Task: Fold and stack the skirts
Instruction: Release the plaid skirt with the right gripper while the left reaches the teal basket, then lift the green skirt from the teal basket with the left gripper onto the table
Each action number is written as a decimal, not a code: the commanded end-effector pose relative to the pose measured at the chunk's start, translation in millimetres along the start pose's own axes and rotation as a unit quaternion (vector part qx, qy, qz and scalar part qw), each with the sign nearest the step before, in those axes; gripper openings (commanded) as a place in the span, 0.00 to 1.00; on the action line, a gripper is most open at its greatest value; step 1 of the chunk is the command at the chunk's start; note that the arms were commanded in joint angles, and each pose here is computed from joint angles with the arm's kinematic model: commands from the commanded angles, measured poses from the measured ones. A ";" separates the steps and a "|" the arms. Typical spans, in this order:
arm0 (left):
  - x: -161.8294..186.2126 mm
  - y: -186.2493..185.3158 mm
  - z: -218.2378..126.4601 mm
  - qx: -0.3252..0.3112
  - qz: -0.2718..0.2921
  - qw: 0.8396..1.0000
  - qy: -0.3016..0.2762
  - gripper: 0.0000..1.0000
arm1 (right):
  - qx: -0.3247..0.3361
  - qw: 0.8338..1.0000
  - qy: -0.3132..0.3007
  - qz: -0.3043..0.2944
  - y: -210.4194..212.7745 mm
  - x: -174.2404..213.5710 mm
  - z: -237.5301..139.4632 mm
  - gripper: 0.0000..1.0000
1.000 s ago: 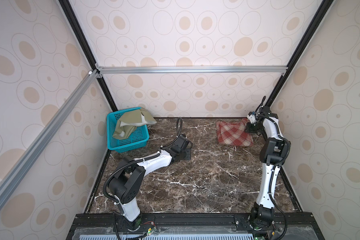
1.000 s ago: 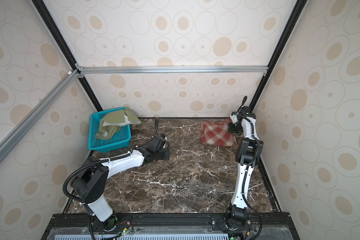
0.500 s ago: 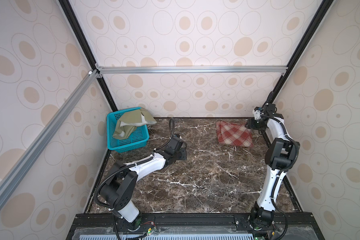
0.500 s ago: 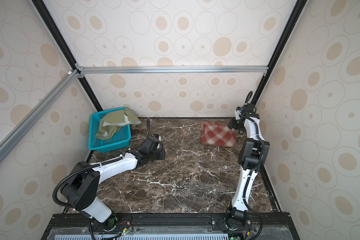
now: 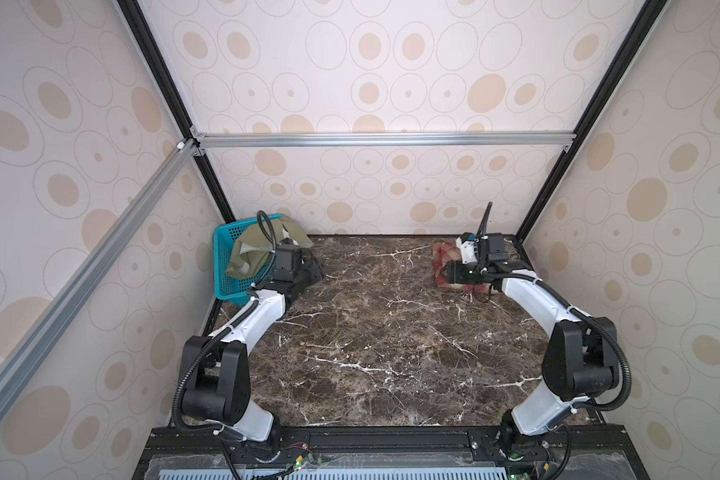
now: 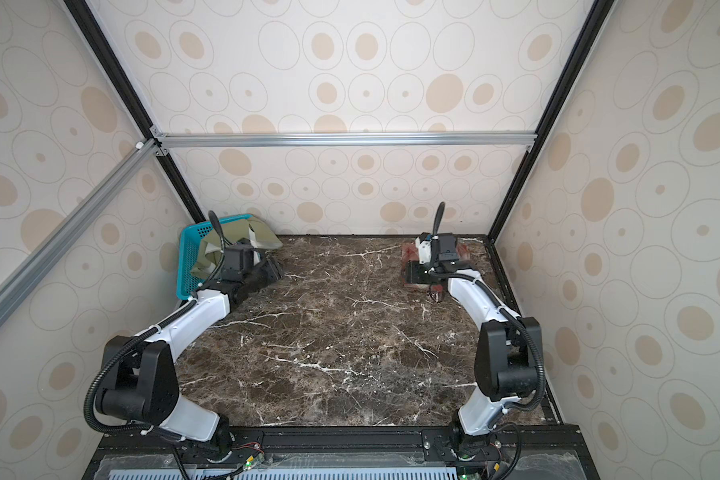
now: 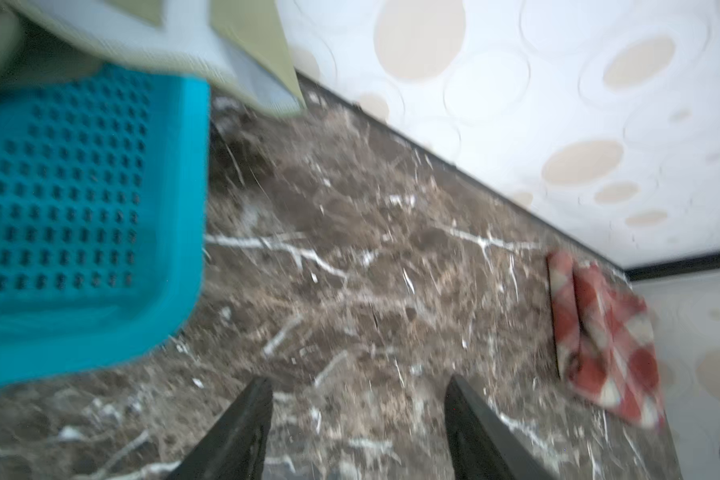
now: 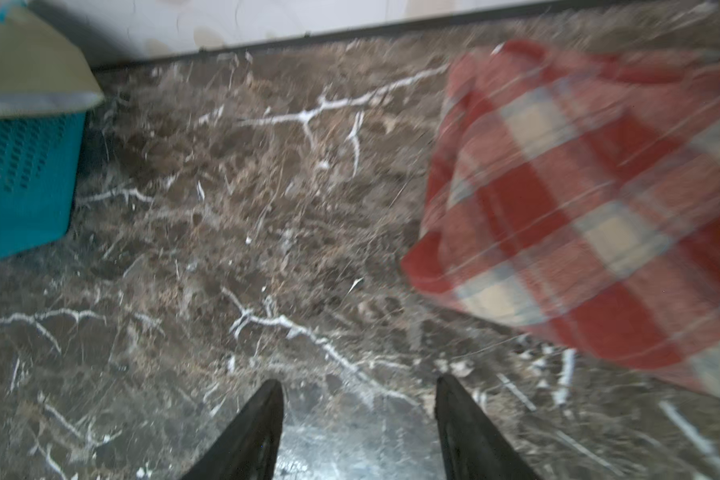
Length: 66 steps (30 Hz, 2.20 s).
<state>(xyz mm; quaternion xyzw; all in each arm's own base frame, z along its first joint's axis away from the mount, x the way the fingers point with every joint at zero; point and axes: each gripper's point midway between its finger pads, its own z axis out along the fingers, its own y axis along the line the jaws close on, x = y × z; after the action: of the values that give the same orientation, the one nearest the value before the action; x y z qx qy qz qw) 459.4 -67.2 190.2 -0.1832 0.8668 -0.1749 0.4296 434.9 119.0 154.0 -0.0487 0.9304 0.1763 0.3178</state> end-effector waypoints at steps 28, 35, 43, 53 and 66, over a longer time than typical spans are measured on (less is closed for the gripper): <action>-151.9 176.3 59.6 -0.101 -0.110 0.982 -0.117 0.99 | -0.088 0.991 0.057 -0.080 90.5 6.8 14.2 0.61; -157.1 180.9 92.1 -0.079 -0.117 0.983 -0.118 0.97 | -0.086 0.991 0.063 -0.079 90.7 1.6 19.4 0.60; -155.5 178.2 103.0 -0.050 -0.124 0.983 -0.129 0.21 | -0.084 0.992 0.064 -0.071 90.8 -0.6 20.8 0.59; -195.1 126.0 45.1 0.011 -0.078 0.982 -0.171 0.00 | -0.094 0.992 0.051 -0.061 96.4 2.7 6.5 0.58; -264.7 0.7 -114.4 0.134 0.006 0.955 -0.264 0.00 | -0.124 0.990 0.005 -0.068 118.5 15.0 -40.8 0.58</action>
<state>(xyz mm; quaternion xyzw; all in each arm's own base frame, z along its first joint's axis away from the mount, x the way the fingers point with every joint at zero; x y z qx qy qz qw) 534.4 93.6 375.8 -0.2142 0.7161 -0.2164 0.6281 384.8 211.6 200.3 -0.1511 0.9059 0.2526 0.3045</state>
